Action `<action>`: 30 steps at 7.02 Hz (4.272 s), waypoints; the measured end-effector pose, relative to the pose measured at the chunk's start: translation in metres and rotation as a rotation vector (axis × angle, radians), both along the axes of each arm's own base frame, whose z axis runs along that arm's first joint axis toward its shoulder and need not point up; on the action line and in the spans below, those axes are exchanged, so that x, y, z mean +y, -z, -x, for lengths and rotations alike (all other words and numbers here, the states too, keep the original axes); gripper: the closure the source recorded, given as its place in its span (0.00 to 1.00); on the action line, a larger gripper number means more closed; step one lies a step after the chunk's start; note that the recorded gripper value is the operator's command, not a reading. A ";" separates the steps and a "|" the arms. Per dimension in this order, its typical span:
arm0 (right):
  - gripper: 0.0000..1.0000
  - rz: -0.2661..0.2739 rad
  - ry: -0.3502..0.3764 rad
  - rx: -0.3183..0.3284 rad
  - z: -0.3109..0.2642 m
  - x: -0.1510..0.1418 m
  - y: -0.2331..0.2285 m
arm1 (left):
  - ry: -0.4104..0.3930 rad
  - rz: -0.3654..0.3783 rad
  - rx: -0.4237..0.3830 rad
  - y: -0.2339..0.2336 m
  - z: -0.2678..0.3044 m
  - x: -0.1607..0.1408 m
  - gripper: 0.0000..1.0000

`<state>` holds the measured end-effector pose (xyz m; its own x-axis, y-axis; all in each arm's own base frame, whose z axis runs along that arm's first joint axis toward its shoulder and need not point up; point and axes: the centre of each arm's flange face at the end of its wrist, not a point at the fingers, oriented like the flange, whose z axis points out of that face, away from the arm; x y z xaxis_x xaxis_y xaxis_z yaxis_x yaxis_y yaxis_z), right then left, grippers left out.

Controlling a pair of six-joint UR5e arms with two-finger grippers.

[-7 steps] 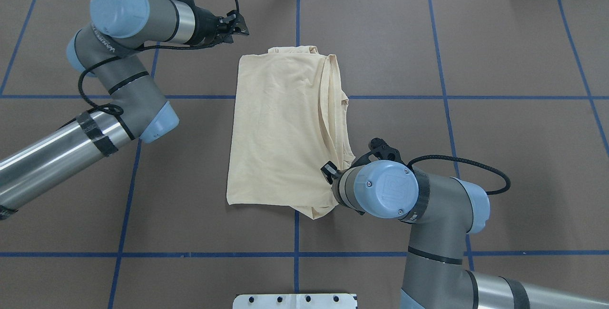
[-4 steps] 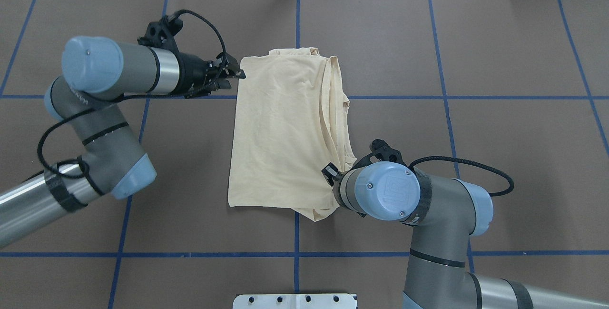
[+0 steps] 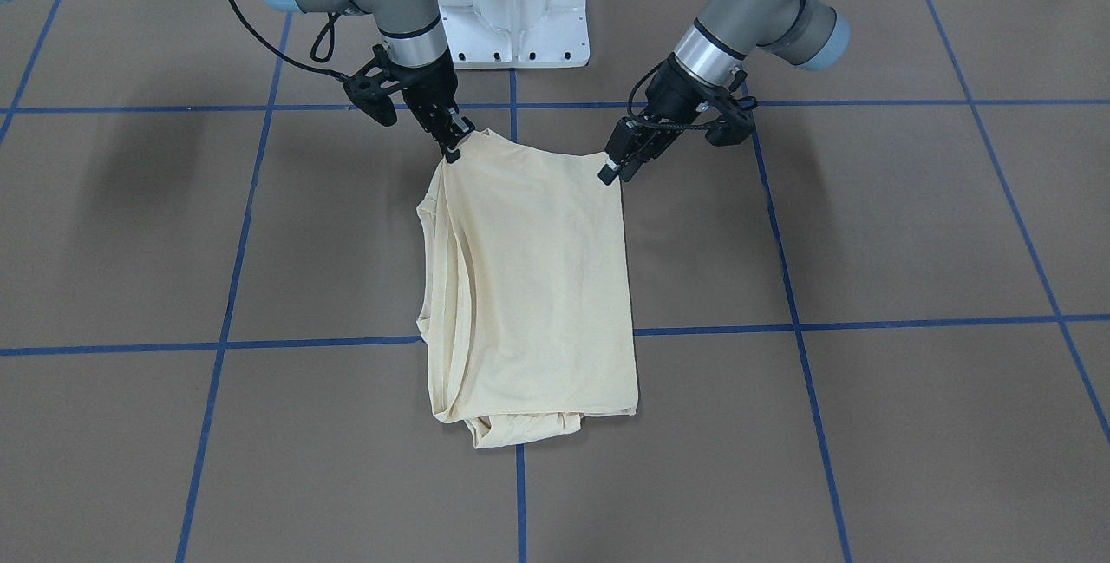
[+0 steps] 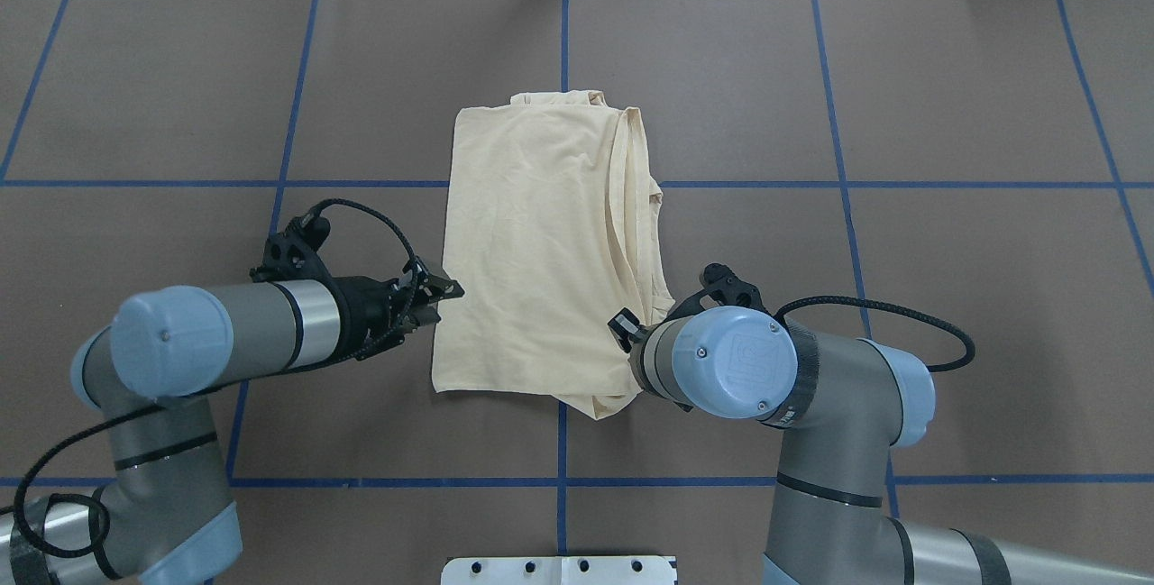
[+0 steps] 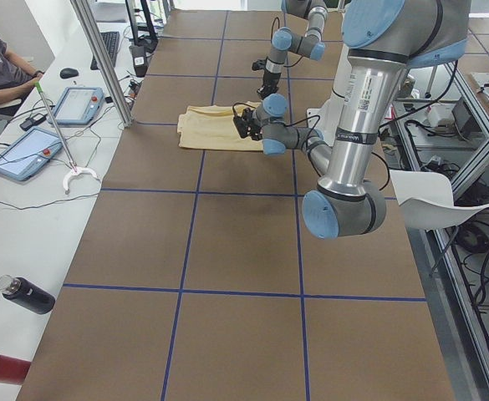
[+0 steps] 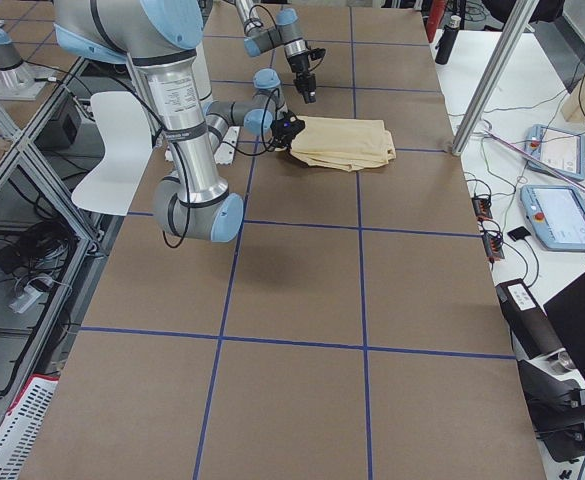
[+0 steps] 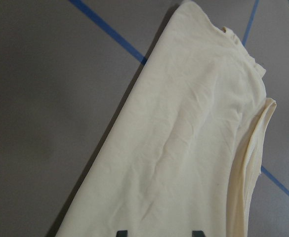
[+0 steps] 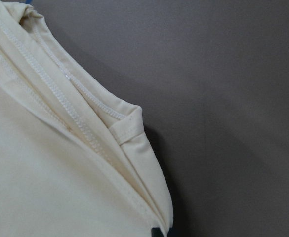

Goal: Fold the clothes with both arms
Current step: 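Move the left gripper down to the shirt's near corner and grasp it, then lift the near edge with both grippers and fold it toward the far edge, then release the shirt and raise both grippers away from it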

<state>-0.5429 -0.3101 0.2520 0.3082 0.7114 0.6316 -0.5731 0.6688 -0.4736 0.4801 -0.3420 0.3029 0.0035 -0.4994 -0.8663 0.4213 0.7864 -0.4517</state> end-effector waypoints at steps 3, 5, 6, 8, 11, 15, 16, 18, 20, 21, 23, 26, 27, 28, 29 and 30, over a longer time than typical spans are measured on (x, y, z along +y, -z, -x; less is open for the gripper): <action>1.00 0.000 0.000 0.000 0.000 0.000 0.000 | 0.025 0.065 -0.037 -0.030 -0.021 0.037 0.47; 1.00 0.000 0.000 0.000 0.000 0.000 0.000 | 0.012 0.073 -0.080 -0.051 -0.026 0.045 0.47; 1.00 0.000 0.000 0.001 0.000 0.000 -0.001 | 0.008 0.074 -0.084 -0.053 -0.029 0.046 0.47; 1.00 0.001 0.000 0.002 0.000 0.000 -0.001 | 0.003 0.074 -0.081 -0.051 -0.031 0.049 0.49; 1.00 0.001 0.000 0.003 0.001 0.000 -0.002 | -0.019 0.074 -0.078 -0.049 -0.037 0.059 0.86; 1.00 0.000 -0.002 0.001 0.000 0.000 0.000 | -0.038 0.078 -0.065 -0.043 -0.041 0.069 1.00; 1.00 0.000 -0.002 -0.001 0.000 0.000 0.000 | -0.039 0.077 -0.057 -0.039 -0.041 0.070 1.00; 1.00 -0.005 -0.004 -0.019 -0.012 0.002 0.006 | -0.057 0.075 -0.027 -0.017 -0.030 0.074 1.00; 1.00 0.002 -0.017 -0.075 -0.050 0.015 0.017 | -0.096 0.077 0.002 0.033 0.001 0.086 1.00; 1.00 0.014 -0.044 -0.118 -0.072 0.011 0.029 | -0.127 0.078 0.001 0.058 0.018 0.088 1.00; 1.00 0.070 -0.104 -0.141 -0.099 -0.060 0.037 | -0.117 -0.005 -0.028 0.085 0.043 0.045 1.00; 1.00 0.119 -0.103 -0.094 -0.051 -0.182 0.034 | -0.019 -0.099 -0.158 0.078 0.026 -0.095 1.00; 1.00 0.129 -0.093 -0.084 -0.031 -0.216 0.033 | 0.012 -0.116 -0.191 0.067 0.023 -0.138 1.00; 1.00 0.130 -0.067 -0.066 -0.021 -0.247 0.030 | 0.042 -0.125 -0.207 0.051 0.016 -0.178 1.00; 0.52 0.114 -0.045 -0.044 -0.014 -0.274 0.023 | 0.066 -0.129 -0.214 0.033 0.008 -0.211 0.79; 0.01 0.083 -0.026 -0.029 -0.006 -0.306 0.011 | 0.087 -0.131 -0.222 0.016 0.003 -0.239 0.44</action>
<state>-0.5365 -0.6164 0.2414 0.2717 0.7693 0.5783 -0.5748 0.6116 -0.5436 0.4767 -0.5805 0.2866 0.1624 -0.3898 -0.9065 0.5673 0.7886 -0.2374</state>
